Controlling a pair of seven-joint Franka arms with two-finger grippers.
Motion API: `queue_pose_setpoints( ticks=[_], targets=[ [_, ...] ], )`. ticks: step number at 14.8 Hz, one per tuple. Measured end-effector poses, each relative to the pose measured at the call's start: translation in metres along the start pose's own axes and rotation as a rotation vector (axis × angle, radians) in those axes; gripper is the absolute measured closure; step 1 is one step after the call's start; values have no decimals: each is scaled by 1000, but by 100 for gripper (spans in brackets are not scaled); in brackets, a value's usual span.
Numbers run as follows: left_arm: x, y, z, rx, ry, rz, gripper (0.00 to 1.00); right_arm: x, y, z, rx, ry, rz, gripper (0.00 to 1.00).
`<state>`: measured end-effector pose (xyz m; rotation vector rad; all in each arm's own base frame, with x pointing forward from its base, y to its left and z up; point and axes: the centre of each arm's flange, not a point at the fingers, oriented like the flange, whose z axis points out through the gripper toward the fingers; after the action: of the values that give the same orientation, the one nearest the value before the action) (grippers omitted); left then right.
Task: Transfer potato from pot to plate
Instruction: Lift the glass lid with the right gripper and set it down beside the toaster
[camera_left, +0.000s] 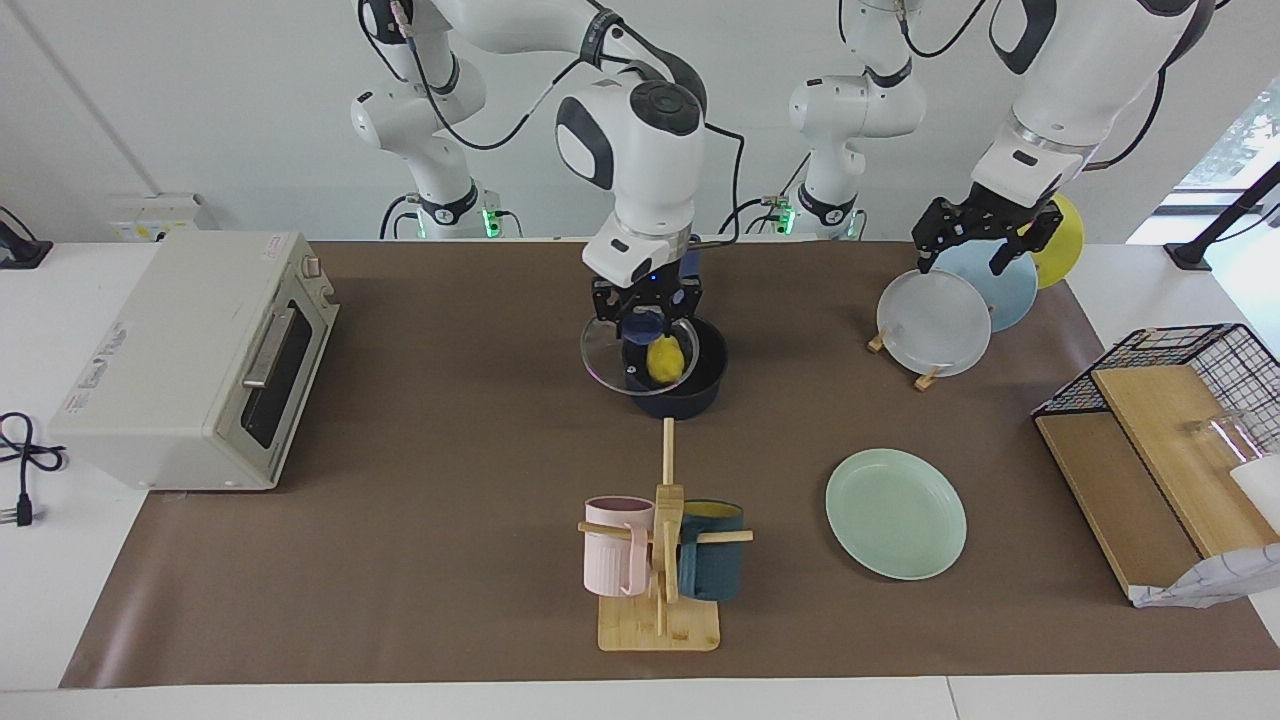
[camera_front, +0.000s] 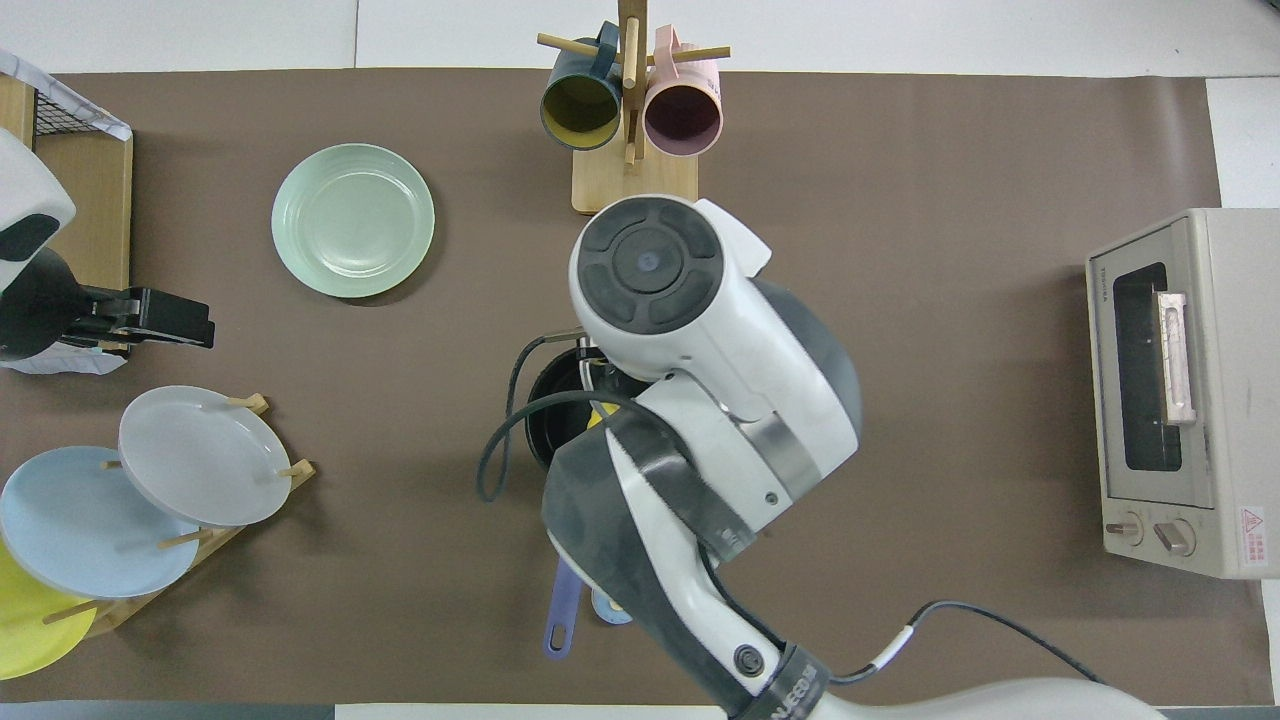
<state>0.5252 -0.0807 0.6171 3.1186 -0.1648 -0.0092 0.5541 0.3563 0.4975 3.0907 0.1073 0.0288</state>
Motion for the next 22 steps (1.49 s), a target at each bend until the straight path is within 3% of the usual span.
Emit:
queue_pose_setpoints(
  ticks=[3,6,8,13,18,22],
  targets=[
    [-1,24,0,0,2,-31,0,34,81,1,-4,-13,-65,33],
    [-8,84,16,0,2,-110,0,53,161,19,-9,-52,-108,33],
    [-16,136,37,-5,14,-185,0,52,196,37,-10,-89,-134,33],
    [-33,235,99,-52,61,-317,0,29,283,94,4,-104,-147,33],
    [-15,291,189,-71,53,-390,0,-9,295,142,11,-61,-150,33],
    [-16,305,223,-48,21,-391,0,-26,299,157,13,-32,-143,33]
  ],
)
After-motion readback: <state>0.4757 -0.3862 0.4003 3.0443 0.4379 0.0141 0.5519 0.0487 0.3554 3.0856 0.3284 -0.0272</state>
